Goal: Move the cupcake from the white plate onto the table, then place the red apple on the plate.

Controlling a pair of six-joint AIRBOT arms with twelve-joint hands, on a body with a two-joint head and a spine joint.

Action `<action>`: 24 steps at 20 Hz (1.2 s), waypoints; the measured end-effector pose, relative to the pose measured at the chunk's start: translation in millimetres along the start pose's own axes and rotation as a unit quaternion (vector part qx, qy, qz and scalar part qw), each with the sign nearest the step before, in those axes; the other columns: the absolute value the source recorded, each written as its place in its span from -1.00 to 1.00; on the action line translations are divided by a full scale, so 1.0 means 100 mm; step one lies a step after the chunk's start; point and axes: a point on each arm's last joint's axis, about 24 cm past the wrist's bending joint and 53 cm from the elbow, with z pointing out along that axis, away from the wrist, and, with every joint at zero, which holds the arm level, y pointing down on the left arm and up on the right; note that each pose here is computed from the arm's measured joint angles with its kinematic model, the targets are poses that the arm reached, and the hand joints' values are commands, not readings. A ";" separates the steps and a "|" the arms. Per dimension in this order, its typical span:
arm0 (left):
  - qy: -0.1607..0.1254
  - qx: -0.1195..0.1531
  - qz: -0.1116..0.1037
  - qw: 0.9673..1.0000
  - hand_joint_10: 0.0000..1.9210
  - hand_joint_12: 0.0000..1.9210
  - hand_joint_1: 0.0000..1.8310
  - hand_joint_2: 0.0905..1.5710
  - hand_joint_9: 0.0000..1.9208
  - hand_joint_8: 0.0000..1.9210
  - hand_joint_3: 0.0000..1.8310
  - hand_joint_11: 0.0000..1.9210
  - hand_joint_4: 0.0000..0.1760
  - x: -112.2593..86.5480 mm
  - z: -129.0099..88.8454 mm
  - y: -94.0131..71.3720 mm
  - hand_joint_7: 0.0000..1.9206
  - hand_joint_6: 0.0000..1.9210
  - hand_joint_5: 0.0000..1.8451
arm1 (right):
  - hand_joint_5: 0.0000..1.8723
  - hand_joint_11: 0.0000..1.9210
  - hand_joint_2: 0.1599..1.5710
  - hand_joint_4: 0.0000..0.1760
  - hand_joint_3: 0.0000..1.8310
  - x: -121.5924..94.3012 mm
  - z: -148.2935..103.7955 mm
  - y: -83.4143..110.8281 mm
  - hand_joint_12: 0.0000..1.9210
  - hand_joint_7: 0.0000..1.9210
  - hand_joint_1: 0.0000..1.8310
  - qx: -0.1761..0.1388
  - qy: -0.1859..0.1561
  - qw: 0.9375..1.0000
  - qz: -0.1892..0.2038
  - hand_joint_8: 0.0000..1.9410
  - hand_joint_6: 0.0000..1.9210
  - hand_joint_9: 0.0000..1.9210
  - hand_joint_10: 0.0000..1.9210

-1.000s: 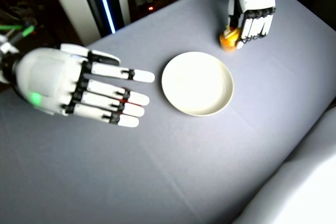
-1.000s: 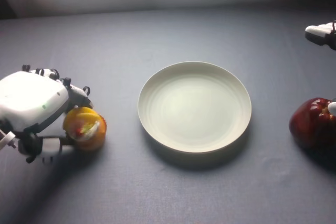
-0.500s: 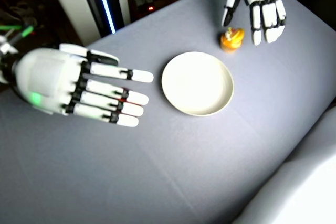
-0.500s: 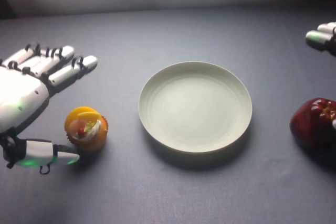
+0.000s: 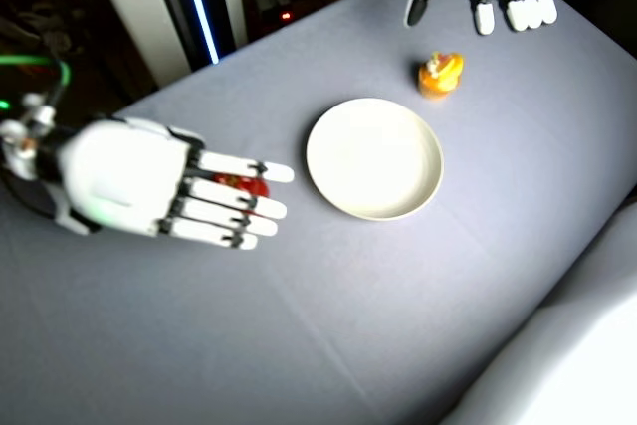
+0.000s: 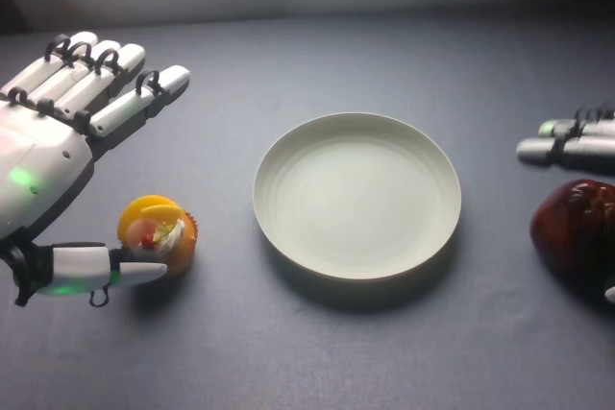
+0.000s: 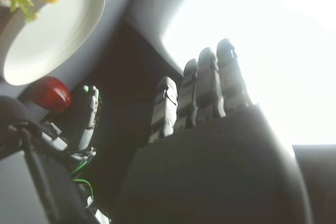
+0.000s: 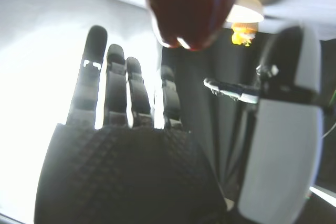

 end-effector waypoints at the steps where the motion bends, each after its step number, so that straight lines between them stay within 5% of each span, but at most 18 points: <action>1: 0.000 -0.001 0.000 1.000 -1.00 -1.00 -0.19 0.00 -1.00 -1.00 -0.99 -1.00 1.00 0.00 0.00 0.01 -1.00 -1.00 -1.00 | -0.43 -0.87 0.02 -0.02 -1.00 0.05 0.03 -0.04 0.00 -0.53 0.24 0.008 0.007 1.000 0.001 -0.98 -0.98 -0.52 -0.97; 2: 0.001 -0.001 0.000 1.000 -1.00 -1.00 -0.18 0.00 -1.00 -1.00 -0.99 -1.00 1.00 0.00 0.00 0.00 -1.00 -1.00 -1.00 | -0.30 -0.79 0.04 -0.13 -1.00 0.06 0.06 -0.06 0.00 -0.42 0.27 0.009 0.007 1.000 0.003 -0.99 -0.99 -0.43 -0.97; 3: 0.002 0.002 0.001 1.000 -1.00 -1.00 -0.16 0.02 -1.00 -1.00 -0.99 -1.00 1.00 0.01 0.00 -0.01 -1.00 -0.99 -0.97 | 0.37 -0.31 0.20 -1.00 -0.99 0.02 0.10 -0.05 0.16 0.04 0.50 0.006 0.000 1.000 0.006 -0.37 -0.94 0.03 -0.09; 6: 0.001 0.001 0.000 1.000 -1.00 -1.00 -0.18 0.04 -1.00 -1.00 -0.99 -1.00 1.00 0.00 0.00 -0.01 -1.00 -0.99 -0.97 | 0.22 -0.07 0.30 -1.00 -1.00 -0.11 0.15 0.01 0.34 0.08 0.52 -0.003 -0.016 1.000 0.007 -0.07 -0.62 0.02 0.30; 8: -0.001 0.001 0.000 1.000 -1.00 -1.00 -0.11 0.06 -1.00 -1.00 -0.99 -1.00 1.00 0.00 0.00 -0.01 -1.00 -0.99 -0.95 | 0.07 -0.28 0.43 -1.00 -1.00 -0.14 0.20 0.13 0.80 -0.15 0.38 -0.020 -0.017 1.000 0.000 0.51 -0.31 -0.19 0.57; 9: -0.001 0.002 0.001 1.000 -1.00 -1.00 -0.11 0.06 -1.00 -1.00 -0.99 -1.00 1.00 -0.01 0.00 -0.01 -1.00 -0.99 -0.95 | 0.07 -0.28 0.43 -1.00 -1.00 -0.18 0.24 0.25 0.80 -0.15 0.38 -0.037 -0.023 0.999 -0.001 0.51 -0.31 -0.19 0.57; 10: -0.001 0.003 0.001 1.000 -1.00 -1.00 -0.13 0.07 -1.00 -1.00 -0.99 -1.00 1.00 -0.01 0.00 -0.01 -1.00 -0.99 -0.95 | 0.16 -0.20 0.37 -1.00 -1.00 -0.25 0.31 0.46 0.46 -0.04 0.40 -0.067 -0.030 0.997 -0.011 0.35 -0.45 -0.04 0.19; 12: -0.002 0.005 0.000 1.000 -1.00 -1.00 -0.13 0.06 -1.00 -1.00 -0.99 -1.00 1.00 0.00 0.00 -0.03 -1.00 -0.99 -0.95 | 0.19 -0.15 0.35 -1.00 -1.00 -0.38 0.48 0.89 0.39 -0.01 0.49 -0.134 -0.052 0.990 -0.018 0.21 -0.60 -0.05 0.37; 13: -0.002 0.008 0.000 1.000 -1.00 -1.00 -0.12 0.05 -1.00 -1.00 -0.99 -1.00 1.00 0.00 0.00 -0.05 -1.00 -0.99 -0.95 | 0.21 -0.13 0.32 -1.00 -0.99 -0.39 0.57 1.09 0.36 0.06 0.42 -0.163 -0.058 0.985 -0.017 0.19 -0.55 0.02 0.11; 14: -0.002 0.009 0.001 1.000 -1.00 -1.00 -0.18 0.05 -1.00 -1.00 -1.00 -1.00 1.00 -0.01 0.00 -0.05 -1.00 -1.00 -0.96 | 0.15 -0.08 0.37 -1.00 -1.00 -0.31 0.70 1.25 0.63 -0.03 0.38 -0.187 -0.053 0.981 -0.017 0.38 -0.45 0.03 0.33; 15: -0.004 0.006 -0.001 1.000 -1.00 -1.00 -0.18 0.05 -1.00 -1.00 -1.00 -1.00 1.00 -0.02 0.00 -0.04 -1.00 -1.00 -0.96 | 0.15 -0.16 0.31 -1.00 -1.00 -0.14 0.87 1.37 0.41 0.10 0.37 -0.203 -0.033 0.978 -0.021 0.08 -0.31 0.04 0.01; 18: -0.003 0.009 -0.001 1.000 -1.00 -1.00 -0.19 0.04 -1.00 -1.00 -1.00 -1.00 1.00 -0.01 -0.01 -0.05 -1.00 -1.00 -0.97 | 0.11 -0.27 0.29 -1.00 -1.00 0.28 1.26 1.43 0.20 0.20 0.49 -0.198 0.021 0.980 -0.014 -0.25 -0.14 -0.01 0.07; 19: -0.002 0.011 -0.002 1.000 -1.00 -1.00 -0.23 0.02 -1.00 -1.00 -1.00 -1.00 1.00 0.00 -0.01 -0.06 -1.00 -1.00 -0.97 | 0.24 0.06 0.20 -1.00 -1.00 0.39 1.37 1.37 -0.09 0.37 0.53 -0.184 0.032 0.982 -0.013 -0.67 -0.48 0.24 -0.06; 20: -0.003 0.011 -0.001 1.000 -1.00 -1.00 -0.25 -0.01 -1.00 -1.00 -1.00 -1.00 0.87 0.00 -0.01 -0.06 -1.00 -1.00 -0.97 | 0.16 -0.01 0.21 -1.00 -1.00 0.49 1.47 1.27 -0.21 0.44 0.54 -0.162 0.043 0.986 -0.016 -0.85 -0.33 0.28 -0.11; 21: -0.003 0.011 -0.001 1.000 -1.00 -1.00 -0.25 -0.03 -1.00 -1.00 -1.00 -1.00 0.96 0.00 -0.01 -0.06 -1.00 -1.00 -0.98 | 0.13 -0.07 0.21 -1.00 -0.97 0.51 1.49 1.22 -0.11 0.29 0.54 -0.154 0.046 0.987 -0.017 -0.48 -0.39 0.24 -0.04; 22: -0.002 0.011 -0.001 1.000 -1.00 -1.00 -0.28 -0.03 -1.00 -1.00 -1.00 -1.00 0.99 0.00 -0.01 -0.06 -1.00 -1.00 -0.99 | -0.08 -0.52 0.15 -1.00 -0.99 0.48 1.51 1.18 -0.14 0.05 0.44 -0.147 0.043 0.988 -0.012 -0.79 -0.81 -0.17 -0.59; 23: -0.002 0.013 -0.001 1.000 -1.00 -1.00 -0.28 -0.04 -1.00 -1.00 -1.00 -1.00 0.97 0.00 -0.01 -0.07 -1.00 -1.00 -0.99 | -0.43 -0.84 0.08 -0.61 -1.00 0.45 1.53 1.16 -0.25 -0.43 0.18 -0.142 0.041 0.989 -0.014 -0.96 -0.96 -0.55 -0.86; 24: -0.001 0.016 0.000 1.000 -1.00 -1.00 -0.29 -0.05 -1.00 -1.00 -1.00 -1.00 0.99 0.00 -0.01 -0.08 -1.00 -1.00 -0.99 | -0.82 -0.97 -0.02 0.68 -1.00 0.44 1.53 1.13 -0.33 -0.83 -0.01 -0.137 0.041 0.990 -0.015 -0.99 -0.99 -0.80 -0.97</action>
